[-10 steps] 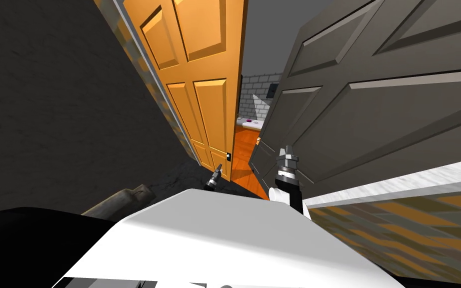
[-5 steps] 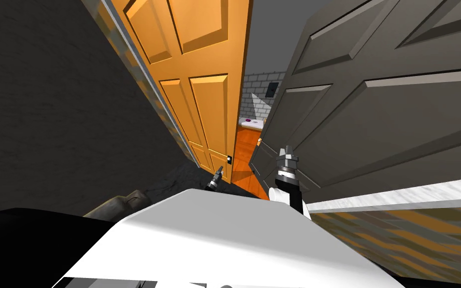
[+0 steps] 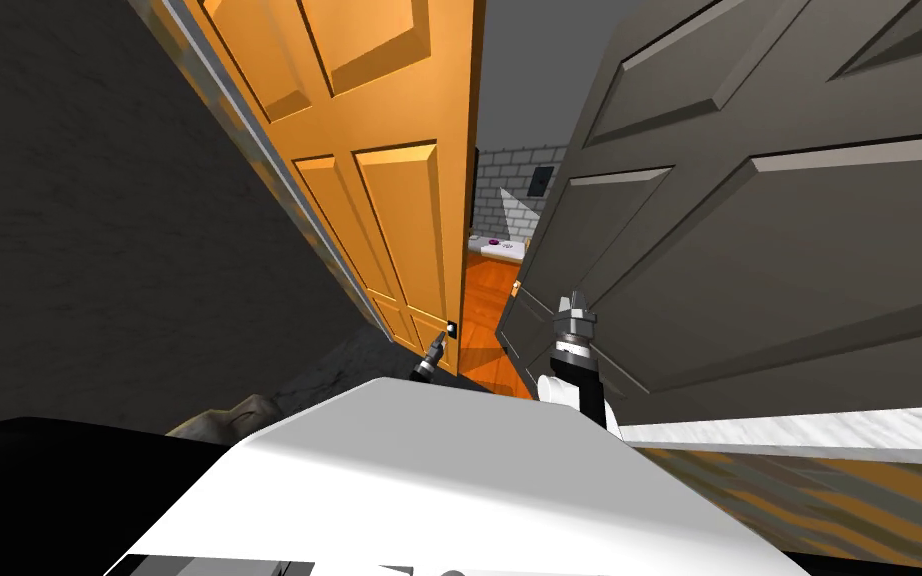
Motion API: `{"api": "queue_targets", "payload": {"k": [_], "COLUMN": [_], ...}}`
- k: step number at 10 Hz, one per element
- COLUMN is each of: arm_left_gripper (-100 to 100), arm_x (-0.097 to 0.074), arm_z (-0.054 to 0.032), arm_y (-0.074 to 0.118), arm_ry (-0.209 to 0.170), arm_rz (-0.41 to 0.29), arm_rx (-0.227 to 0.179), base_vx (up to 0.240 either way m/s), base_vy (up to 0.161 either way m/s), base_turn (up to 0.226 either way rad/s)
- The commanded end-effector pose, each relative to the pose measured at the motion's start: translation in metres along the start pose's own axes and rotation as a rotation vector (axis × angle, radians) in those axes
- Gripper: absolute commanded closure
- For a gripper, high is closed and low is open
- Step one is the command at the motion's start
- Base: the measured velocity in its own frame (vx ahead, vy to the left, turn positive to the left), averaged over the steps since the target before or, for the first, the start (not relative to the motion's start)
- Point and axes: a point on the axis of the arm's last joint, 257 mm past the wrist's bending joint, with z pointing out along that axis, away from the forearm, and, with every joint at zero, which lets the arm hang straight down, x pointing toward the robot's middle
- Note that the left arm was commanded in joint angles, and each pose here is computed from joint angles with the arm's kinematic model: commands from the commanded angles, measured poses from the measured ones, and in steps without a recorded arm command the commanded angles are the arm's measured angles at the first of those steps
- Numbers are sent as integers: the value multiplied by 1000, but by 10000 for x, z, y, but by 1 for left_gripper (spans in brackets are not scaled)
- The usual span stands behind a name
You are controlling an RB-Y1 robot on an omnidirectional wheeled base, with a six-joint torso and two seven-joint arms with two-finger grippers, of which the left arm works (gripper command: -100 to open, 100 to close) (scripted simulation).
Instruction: Push the door open
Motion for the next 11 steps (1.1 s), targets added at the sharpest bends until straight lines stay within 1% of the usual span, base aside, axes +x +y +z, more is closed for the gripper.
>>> {"api": "queue_targets", "payload": {"k": [1,4,5,6,11], "arm_left_gripper": [-100,-100,-100,100,100], "arm_x": [-7,1,-1,-1,-1], "arm_z": [16,56,42,42,42], "arm_y": [8,14,15,15,15], "arm_ry": [-4,-12,-10,-10,-10], "arm_rz": [-1,-9,-7,-7,-7], "arm_rx": [-1,0,-1,-1,-1], "base_vx": [165,181,74,-17,-11], "base_vy": [-43,-45,-21,2,4], "base_turn": [-24,-24,12,-7,-2]}}
